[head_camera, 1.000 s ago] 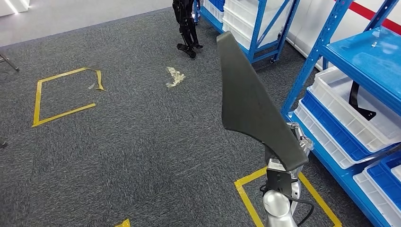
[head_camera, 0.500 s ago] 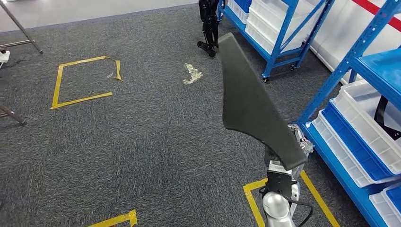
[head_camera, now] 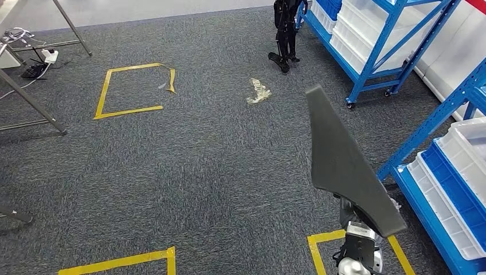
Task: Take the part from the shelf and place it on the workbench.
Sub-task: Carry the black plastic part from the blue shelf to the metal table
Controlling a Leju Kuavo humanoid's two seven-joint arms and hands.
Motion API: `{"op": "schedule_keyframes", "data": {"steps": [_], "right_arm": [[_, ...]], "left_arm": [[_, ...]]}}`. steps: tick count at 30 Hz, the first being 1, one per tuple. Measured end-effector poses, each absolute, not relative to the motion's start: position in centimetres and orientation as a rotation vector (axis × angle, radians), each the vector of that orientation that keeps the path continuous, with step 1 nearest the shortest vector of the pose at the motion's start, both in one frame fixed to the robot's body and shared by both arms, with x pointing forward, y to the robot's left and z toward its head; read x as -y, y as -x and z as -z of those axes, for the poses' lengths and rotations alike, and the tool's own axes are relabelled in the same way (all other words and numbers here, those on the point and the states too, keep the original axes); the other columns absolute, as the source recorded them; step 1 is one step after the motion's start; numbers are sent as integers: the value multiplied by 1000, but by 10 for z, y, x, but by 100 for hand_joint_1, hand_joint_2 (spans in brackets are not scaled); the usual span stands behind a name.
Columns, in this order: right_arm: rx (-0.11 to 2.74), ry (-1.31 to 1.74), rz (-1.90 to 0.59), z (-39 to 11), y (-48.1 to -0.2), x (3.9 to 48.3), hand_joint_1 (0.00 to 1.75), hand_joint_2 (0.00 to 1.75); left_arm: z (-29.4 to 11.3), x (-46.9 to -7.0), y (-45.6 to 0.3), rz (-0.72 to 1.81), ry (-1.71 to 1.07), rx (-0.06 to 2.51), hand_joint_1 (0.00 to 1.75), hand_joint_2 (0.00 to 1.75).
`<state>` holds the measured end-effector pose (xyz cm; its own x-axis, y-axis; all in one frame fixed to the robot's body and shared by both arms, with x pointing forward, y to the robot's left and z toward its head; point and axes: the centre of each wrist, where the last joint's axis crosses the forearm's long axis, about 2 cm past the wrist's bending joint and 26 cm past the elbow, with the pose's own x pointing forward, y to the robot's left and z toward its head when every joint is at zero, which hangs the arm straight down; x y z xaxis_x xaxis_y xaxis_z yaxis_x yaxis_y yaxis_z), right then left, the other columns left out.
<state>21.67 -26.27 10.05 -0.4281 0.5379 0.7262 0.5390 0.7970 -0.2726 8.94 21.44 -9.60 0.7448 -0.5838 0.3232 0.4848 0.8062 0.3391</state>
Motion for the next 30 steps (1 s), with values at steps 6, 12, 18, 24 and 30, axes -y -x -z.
{"op": "schedule_keyframes", "data": {"steps": [6,12,18,24,30], "right_arm": [[2113,802,-3,-104,-211,265,175,175],[2126,811,-7,-109,-208,266,175,175],[2119,823,-16,-108,-199,269,175,175],[2103,829,-34,-104,-187,274,175,175],[2100,827,-37,-103,-181,277,175,175]], "left_arm": [[97,-215,-88,596,-232,427,0,175],[97,-214,-89,613,-222,429,0,175],[97,-211,-85,628,-204,433,0,175],[98,-211,-82,632,-190,436,0,175],[100,-215,-76,634,-195,431,0,175]]}}
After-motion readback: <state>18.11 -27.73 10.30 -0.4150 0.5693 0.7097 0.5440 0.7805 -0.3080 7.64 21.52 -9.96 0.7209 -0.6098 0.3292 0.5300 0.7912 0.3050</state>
